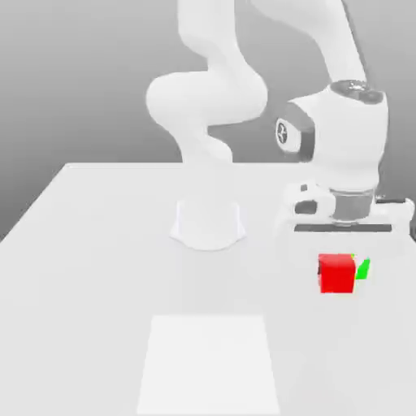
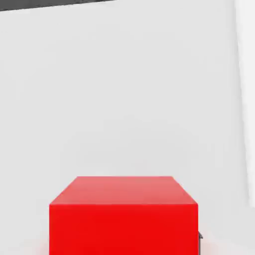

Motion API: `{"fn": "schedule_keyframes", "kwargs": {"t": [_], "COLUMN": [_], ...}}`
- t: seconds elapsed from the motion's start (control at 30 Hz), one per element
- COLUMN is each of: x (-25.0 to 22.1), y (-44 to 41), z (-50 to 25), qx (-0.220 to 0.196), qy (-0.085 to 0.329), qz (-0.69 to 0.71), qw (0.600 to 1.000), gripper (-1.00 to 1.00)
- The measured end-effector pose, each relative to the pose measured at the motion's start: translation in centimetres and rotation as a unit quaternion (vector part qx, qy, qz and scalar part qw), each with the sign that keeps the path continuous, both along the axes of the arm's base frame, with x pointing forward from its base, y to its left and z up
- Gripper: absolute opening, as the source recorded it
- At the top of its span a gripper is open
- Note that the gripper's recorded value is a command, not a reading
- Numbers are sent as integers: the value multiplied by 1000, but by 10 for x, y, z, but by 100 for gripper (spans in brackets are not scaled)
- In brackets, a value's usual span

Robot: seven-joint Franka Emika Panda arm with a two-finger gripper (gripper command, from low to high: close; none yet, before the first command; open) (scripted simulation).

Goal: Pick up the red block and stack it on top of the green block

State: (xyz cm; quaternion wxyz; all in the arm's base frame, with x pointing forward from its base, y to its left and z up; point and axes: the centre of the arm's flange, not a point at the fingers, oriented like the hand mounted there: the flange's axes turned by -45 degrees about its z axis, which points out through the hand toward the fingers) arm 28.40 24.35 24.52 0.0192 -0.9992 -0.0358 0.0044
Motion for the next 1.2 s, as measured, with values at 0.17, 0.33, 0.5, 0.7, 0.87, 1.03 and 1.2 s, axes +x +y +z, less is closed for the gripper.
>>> {"fn": "schedule_keyframes", "kwargs": {"t": [0.17, 0.33, 0.5, 0.7, 0.87, 1.03, 1.2], "x": [-95, -131, -131, -129, -129, -130, -132], "y": [53, 65, 66, 66, 66, 65, 64], "z": [3, -3, -13, -27, -39, -52, -64], "qx": [-10, -18, -20, -22, -22, -21, -19], "qy": [-5, -13, -18, -21, -20, -16, -11], "qz": [137, 190, 192, 192, 193, 191, 191], "qw": [991, 982, 981, 981, 981, 981, 981], "gripper": [-100, -100, -100, -100, -100, -100, -100]}}
